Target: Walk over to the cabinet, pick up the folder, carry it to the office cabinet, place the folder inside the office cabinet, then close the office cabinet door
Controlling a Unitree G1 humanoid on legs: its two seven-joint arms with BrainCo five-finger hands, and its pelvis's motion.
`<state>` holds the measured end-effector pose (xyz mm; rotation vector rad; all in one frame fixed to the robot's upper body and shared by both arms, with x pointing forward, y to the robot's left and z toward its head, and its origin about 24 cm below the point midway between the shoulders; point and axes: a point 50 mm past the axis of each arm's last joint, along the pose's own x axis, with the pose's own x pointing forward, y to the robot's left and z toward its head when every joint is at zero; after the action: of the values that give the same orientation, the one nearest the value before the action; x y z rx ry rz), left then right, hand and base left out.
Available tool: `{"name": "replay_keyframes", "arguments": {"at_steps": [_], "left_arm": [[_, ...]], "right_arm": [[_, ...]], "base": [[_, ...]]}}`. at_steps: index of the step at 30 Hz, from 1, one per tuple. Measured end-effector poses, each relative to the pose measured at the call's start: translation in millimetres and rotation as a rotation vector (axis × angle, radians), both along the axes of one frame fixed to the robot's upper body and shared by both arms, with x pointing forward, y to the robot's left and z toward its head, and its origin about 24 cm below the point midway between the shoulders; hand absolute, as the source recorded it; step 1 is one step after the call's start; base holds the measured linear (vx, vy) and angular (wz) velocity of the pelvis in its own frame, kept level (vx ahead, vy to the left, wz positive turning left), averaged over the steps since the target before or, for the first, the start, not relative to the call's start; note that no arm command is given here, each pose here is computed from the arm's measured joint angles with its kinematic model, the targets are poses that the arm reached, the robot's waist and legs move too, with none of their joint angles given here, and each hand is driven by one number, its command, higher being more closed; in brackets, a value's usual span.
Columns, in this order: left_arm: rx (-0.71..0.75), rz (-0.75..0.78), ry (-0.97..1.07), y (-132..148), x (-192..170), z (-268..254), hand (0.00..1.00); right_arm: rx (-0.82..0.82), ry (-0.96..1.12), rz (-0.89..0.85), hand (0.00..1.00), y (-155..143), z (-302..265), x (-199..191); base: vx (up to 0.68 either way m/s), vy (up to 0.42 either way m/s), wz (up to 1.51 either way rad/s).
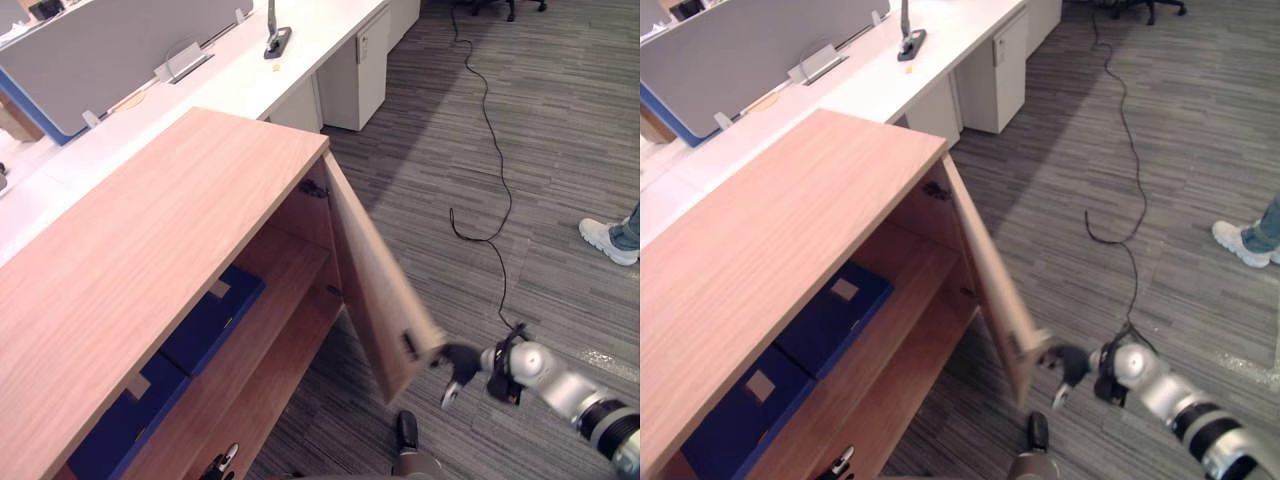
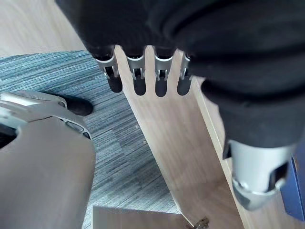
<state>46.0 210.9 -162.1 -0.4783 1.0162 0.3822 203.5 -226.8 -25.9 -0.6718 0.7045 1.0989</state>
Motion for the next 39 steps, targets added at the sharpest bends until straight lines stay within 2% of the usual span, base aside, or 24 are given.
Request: {"name": "replay_keyframes", "arguments": {"at_steps": [5, 17, 19, 21, 22, 23, 25, 29, 31, 34, 39], "left_arm": [[-0.007, -0.051, 0.003, -3.2, -2.1, 0.2, 0.00], [-0.060, -0.173, -0.023, -17.4, 3.8, 1.0, 0.00], [-0.066, -0.180, -0.024, -19.6, 4.4, 0.8, 0.00], [-0.076, -0.150, -0.017, -21.9, 4.2, -0.8, 0.00], [-0.080, -0.135, -0.014, -23.0, 4.8, -1.5, 0.00], [-0.085, -0.104, -0.004, -25.8, 5.6, -3.1, 0.00], [-0.087, -0.087, -0.001, -30.7, 12.5, -4.4, 0.00], [-0.047, -0.102, 0.002, -35.7, 29.2, -4.0, 0.00], [-0.018, -0.081, 0.019, -29.2, 27.2, -4.3, 0.00], [0.061, 0.017, 0.062, -2.6, 12.3, -3.7, 0.00], [0.034, 0.169, 0.086, -6.3, -3.5, -6.4, 0.00]], "right_arm": [[0.053, 0.274, 0.050, 0.00, 14.0, -36.5, -53.7], [0.112, 0.406, -0.131, 0.00, 4.2, -52.4, -57.8], [0.133, 0.402, -0.269, 0.00, 0.4, -65.0, -55.0], [0.201, 0.367, -0.688, 0.00, -3.8, -92.8, -58.7], [0.225, 0.361, -0.824, 0.00, -3.6, -100.1, -62.2], [0.259, 0.364, -1.100, 0.00, -1.4, -114.0, -71.2], [0.244, 0.399, -1.423, 0.00, 1.7, -129.3, -92.9], [0.200, 0.361, -1.860, 0.00, -8.3, -136.4, -115.5], [0.262, 0.344, -1.983, 0.00, -6.4, -136.2, -112.4], [0.393, 0.427, -2.078, 0.00, 29.5, -141.7, -108.1], [0.324, 0.430, -1.966, 0.00, 36.9, -143.2, -113.9]], "base": [[-0.02, 0.074, -0.02], [-0.04, 0.044, 0.03], [-0.01, 0.032, 0.23], [0.01, 0.030, 0.40], [0.03, 0.037, 0.59], [0.03, 0.032, 0.62], [0.06, 0.043, 1.44], [0.06, 0.072, 2.17], [0.10, 0.094, 1.65], [0.04, -0.123, 0.97], [0.01, -0.156, 0.72]]}}
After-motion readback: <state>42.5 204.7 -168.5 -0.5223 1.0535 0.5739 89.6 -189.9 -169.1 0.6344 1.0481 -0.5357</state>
